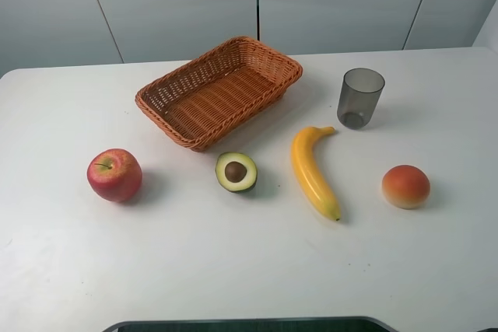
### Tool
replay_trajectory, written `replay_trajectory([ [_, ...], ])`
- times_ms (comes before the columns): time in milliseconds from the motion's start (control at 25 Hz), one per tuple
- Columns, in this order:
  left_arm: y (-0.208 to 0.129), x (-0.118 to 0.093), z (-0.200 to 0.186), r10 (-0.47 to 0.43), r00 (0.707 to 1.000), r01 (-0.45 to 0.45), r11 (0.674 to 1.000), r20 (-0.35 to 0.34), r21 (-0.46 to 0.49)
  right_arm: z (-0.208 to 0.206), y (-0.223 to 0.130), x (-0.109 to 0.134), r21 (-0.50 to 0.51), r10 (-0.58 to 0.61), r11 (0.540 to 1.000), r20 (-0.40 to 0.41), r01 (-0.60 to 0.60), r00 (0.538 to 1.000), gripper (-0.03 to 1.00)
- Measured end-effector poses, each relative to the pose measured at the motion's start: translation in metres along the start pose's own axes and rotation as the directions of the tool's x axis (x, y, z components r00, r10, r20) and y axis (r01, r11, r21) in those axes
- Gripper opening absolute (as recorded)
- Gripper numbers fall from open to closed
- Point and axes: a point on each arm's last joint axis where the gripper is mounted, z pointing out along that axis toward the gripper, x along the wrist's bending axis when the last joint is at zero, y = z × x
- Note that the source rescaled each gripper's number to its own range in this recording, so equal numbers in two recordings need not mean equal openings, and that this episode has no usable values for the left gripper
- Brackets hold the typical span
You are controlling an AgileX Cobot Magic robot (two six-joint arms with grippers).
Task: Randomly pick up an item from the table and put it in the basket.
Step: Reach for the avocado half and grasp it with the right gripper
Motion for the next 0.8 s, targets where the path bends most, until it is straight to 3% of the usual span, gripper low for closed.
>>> replay_trajectory([
  [800,0.0,0.0,0.0,-0.004,1.0,0.004,1.0,0.0,0.0,0.0,0.0,0.0,0.0,0.0,1.0,0.0,0.0,1.0,1.0],
])
